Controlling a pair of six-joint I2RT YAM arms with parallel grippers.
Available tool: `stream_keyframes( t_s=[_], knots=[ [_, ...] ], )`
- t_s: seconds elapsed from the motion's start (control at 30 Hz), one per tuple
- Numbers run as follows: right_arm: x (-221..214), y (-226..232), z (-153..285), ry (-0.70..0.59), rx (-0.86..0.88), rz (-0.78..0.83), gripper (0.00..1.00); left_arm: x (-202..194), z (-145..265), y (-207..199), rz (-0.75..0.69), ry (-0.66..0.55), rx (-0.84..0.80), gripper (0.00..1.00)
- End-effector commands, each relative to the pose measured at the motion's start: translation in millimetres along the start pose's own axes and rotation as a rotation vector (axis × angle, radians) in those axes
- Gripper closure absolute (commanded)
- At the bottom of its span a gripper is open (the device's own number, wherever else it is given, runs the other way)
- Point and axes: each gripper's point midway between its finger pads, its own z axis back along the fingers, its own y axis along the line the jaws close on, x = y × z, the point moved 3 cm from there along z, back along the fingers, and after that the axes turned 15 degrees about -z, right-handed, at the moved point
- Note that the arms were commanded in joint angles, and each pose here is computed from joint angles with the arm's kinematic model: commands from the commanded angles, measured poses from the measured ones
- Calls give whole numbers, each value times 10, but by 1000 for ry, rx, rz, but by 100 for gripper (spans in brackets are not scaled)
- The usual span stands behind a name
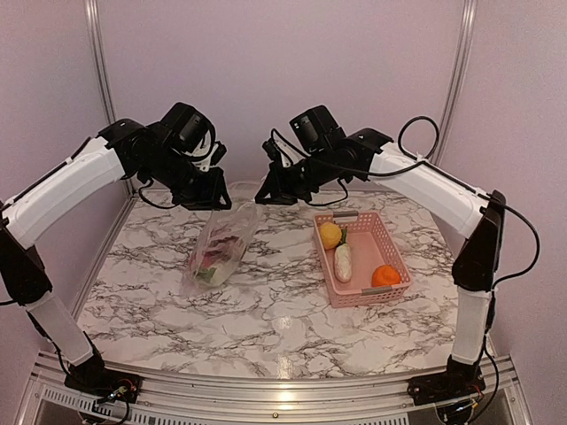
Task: Place the food in the zip-top bag and seal the zipper
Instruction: Adjust the zipper food storage bag at the center of the board.
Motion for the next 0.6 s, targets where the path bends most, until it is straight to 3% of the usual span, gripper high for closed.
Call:
stream_keyframes(
  t_s=[0.0, 0.33, 0.43, 0.5, 0.57],
  knots=[
    [-3, 94, 69, 5, 6, -11, 96, -347, 2, 4, -21, 134, 7, 75],
    [54, 7, 94, -9, -29, -22, 100, -232, 199, 204, -44, 117, 183, 84],
    [59, 25, 105, -5, -10, -11, 100, -196, 198, 201, -62, 111, 187, 100],
    [53, 99, 115, 3, 34, 10, 100, -187, 156, 189, -68, 115, 178, 100],
    [83, 158, 167, -7, 68, 22, 88, -151, 122, 160, -68, 108, 163, 100]
  ],
)
